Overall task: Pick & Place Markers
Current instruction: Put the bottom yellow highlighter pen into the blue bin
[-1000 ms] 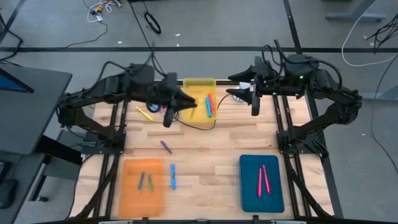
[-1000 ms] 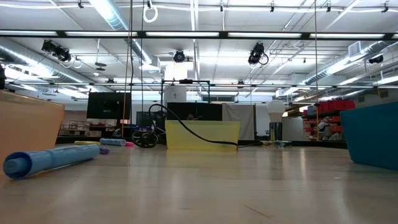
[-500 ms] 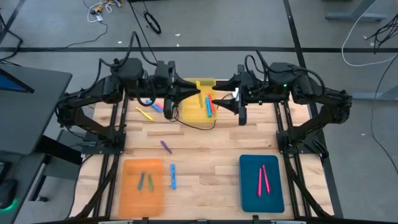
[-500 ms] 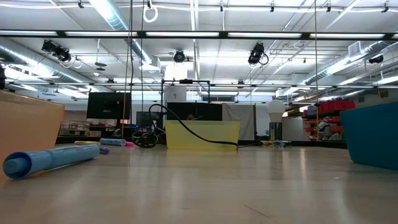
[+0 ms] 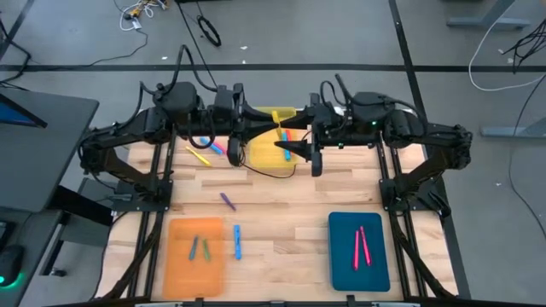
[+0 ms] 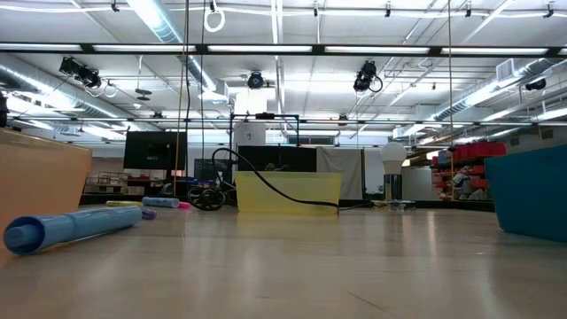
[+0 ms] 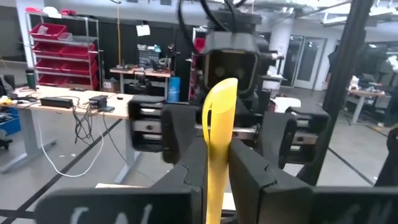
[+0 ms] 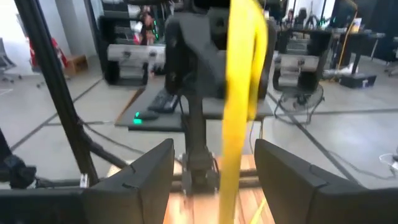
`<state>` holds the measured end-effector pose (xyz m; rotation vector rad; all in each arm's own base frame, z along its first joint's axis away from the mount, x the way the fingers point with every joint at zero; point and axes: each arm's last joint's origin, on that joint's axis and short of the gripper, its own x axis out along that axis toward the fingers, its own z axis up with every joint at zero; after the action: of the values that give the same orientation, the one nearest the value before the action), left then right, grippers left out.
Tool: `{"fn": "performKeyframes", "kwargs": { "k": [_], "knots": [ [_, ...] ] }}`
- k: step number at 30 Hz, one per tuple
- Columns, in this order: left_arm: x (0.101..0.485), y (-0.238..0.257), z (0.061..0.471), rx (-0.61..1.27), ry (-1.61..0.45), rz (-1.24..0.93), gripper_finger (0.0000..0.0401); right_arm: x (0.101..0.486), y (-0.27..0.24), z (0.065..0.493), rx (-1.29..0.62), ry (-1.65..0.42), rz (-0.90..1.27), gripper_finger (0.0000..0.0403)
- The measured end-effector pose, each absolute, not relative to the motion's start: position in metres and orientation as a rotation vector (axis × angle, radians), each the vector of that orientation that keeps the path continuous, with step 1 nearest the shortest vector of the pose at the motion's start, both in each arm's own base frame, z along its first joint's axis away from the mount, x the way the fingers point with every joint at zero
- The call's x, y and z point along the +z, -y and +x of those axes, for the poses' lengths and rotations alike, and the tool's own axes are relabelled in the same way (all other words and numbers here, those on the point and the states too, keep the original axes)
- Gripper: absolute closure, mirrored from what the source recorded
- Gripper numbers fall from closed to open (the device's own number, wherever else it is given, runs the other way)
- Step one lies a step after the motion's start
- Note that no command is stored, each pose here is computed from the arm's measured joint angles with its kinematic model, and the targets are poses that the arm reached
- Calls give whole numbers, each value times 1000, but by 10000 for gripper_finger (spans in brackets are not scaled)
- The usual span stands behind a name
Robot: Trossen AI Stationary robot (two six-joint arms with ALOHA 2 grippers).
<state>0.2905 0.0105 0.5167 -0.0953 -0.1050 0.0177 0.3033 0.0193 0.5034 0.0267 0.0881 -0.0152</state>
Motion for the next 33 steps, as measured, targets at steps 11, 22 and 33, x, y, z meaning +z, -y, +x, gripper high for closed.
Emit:
{"fn": "performKeyframes", "kwargs": {
  "k": [11, 22, 33],
  "knots": [
    [515, -5, 292, 2, 89, -91, 357, 497, -20, 310, -15, -126, 8, 269],
    [514, -6, 292, 5, 79, -110, 322, 494, -22, 309, -16, -152, 90, 385],
    [512, -4, 292, -34, 62, -150, 260, 495, -22, 302, -18, -172, 99, 385]
  ]
}}
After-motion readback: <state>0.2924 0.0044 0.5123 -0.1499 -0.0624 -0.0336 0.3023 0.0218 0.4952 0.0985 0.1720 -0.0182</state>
